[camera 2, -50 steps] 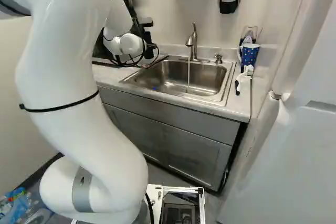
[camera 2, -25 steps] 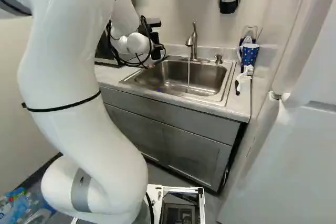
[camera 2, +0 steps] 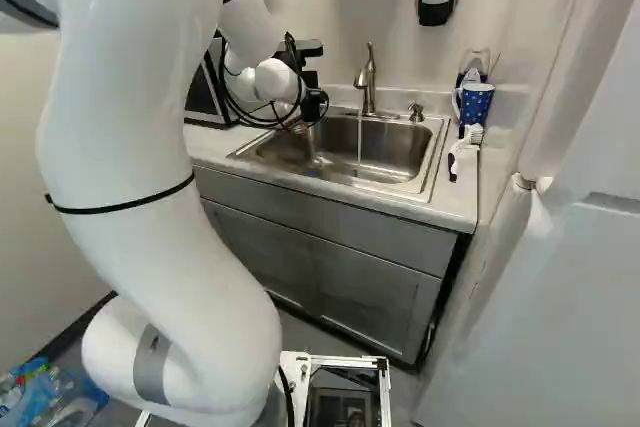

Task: Rinse the cup and place it in the tray

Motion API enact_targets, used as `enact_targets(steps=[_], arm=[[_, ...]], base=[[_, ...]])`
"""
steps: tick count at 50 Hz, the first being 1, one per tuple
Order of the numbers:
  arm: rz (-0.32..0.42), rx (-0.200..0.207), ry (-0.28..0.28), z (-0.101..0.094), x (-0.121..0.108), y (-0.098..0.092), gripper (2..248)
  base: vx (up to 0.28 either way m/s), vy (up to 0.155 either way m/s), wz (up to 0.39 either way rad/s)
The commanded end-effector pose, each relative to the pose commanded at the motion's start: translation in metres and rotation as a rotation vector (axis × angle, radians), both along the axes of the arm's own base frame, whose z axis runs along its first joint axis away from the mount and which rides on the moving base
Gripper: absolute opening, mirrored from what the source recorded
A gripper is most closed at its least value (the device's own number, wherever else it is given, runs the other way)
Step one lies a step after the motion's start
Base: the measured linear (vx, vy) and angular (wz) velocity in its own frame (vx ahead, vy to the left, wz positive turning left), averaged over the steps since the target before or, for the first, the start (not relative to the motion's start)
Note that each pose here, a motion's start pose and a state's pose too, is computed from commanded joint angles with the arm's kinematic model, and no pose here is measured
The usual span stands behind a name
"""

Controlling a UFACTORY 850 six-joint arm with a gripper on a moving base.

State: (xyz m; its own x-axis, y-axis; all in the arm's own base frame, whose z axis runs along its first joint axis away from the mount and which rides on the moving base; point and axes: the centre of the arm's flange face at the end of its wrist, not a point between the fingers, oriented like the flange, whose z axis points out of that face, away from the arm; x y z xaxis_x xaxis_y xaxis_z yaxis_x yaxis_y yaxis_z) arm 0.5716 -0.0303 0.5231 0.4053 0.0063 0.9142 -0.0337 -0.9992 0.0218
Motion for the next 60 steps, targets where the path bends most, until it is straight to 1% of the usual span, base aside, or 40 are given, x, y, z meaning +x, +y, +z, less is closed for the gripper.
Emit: enact_targets(steps=[17, 21, 47, 60], arm=[[-0.049, 0.004, 0.075, -0.006, -0.004, -0.027, 125], [-0.058, 0.005, 0.079, -0.006, -0.005, -0.032, 125], [-0.059, 0.005, 0.079, -0.006, -0.006, -0.032, 125], [-0.074, 0.006, 0.083, -0.006, -0.024, -0.039, 125]], base=[[0.000, 0.000, 0.000], [0.000, 0.000, 0.000], [0.000, 0.000, 0.000], [0.000, 0.000, 0.000]])
